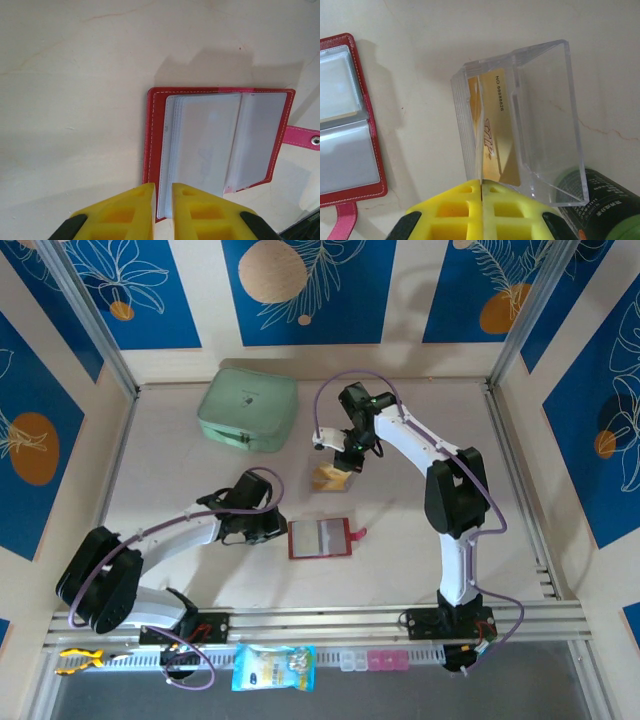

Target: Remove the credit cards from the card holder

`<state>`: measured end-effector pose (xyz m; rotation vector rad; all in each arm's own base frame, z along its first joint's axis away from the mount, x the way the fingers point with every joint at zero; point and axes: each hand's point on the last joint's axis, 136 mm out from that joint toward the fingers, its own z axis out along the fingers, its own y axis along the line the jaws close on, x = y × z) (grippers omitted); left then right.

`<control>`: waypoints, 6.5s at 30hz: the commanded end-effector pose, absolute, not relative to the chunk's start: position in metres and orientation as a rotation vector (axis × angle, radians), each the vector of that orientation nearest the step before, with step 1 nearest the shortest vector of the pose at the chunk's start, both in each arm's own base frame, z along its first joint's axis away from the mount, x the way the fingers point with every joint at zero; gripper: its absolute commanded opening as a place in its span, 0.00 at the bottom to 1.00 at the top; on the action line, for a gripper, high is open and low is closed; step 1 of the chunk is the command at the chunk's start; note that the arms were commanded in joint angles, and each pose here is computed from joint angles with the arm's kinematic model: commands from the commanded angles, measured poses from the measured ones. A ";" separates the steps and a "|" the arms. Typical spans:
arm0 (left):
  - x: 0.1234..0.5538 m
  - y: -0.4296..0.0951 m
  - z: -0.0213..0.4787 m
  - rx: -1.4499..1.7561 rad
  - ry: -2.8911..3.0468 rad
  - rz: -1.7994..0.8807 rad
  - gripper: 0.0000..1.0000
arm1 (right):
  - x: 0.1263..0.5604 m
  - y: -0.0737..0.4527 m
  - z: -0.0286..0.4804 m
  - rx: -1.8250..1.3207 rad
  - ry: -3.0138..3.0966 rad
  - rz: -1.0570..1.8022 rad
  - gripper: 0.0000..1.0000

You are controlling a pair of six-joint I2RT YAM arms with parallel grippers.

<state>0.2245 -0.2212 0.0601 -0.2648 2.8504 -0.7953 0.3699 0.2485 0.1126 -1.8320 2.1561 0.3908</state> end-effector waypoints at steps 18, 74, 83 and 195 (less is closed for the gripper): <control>0.227 -0.214 0.057 -0.287 2.851 -0.790 0.16 | 0.382 0.255 0.123 -1.892 2.094 0.395 0.00; 0.220 -0.247 0.041 -0.179 2.931 -0.827 0.06 | 0.269 0.282 0.113 -0.371 2.784 0.883 0.20; 0.216 -0.244 0.031 -0.175 2.969 -0.736 0.04 | 0.232 0.284 0.092 -0.130 2.943 0.926 0.21; 0.213 -0.292 0.043 -0.160 2.939 -1.056 0.22 | 0.210 0.290 0.029 -0.024 3.019 1.153 0.30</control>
